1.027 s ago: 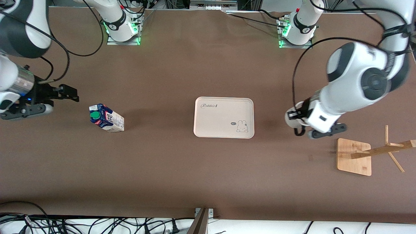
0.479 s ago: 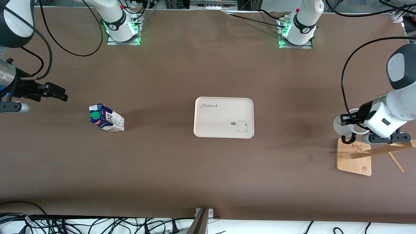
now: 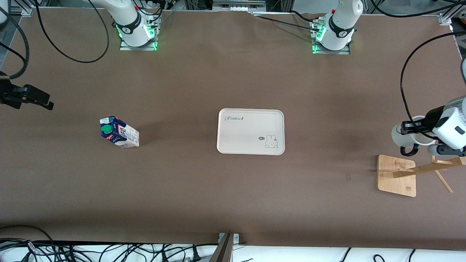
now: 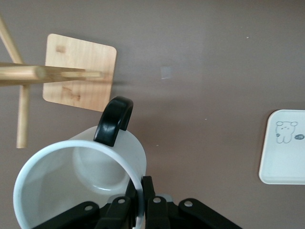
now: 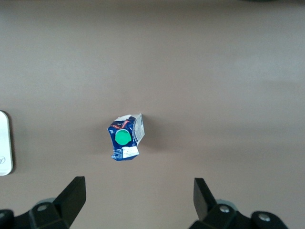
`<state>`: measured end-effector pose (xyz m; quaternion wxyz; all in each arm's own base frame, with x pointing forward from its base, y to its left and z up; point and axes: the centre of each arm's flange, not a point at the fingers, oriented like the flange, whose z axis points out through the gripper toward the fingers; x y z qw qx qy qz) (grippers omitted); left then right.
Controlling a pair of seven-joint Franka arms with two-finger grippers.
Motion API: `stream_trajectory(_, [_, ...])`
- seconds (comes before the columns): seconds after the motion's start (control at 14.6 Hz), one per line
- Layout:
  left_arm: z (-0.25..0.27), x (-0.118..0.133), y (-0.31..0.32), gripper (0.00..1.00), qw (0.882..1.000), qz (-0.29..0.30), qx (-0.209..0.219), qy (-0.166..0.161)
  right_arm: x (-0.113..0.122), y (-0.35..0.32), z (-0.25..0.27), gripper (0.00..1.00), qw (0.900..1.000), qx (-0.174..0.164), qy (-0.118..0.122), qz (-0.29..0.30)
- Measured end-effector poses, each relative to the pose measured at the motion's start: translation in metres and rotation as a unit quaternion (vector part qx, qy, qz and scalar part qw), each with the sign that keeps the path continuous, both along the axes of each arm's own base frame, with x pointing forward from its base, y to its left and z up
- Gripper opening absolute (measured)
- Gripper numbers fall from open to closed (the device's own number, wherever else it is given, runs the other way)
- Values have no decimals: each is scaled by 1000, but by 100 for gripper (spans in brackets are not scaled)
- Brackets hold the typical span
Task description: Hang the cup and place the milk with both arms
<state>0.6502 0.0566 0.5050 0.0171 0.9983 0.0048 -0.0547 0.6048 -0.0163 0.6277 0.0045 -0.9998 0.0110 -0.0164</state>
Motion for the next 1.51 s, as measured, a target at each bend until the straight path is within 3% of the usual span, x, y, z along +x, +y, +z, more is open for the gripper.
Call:
stream_trajectory(0.55, [6,7,23,7,998,-46,6,-40,0,9,-2,100,1000,-4,18,8])
stream_trajectory(0.82, [7,11,24,7,997,-47,9,-56,8,45,-17,100,998,-52,34,29])
stream_trajectory(1.1, [8,14,34,7,997,-40,14,-70,1,27,0,100,999,-24,20,-19])
stream_trajectory(1.51, [3,10,64,7,998,-11,6,-68,1,6,-9,100,999,-2,29,-38])
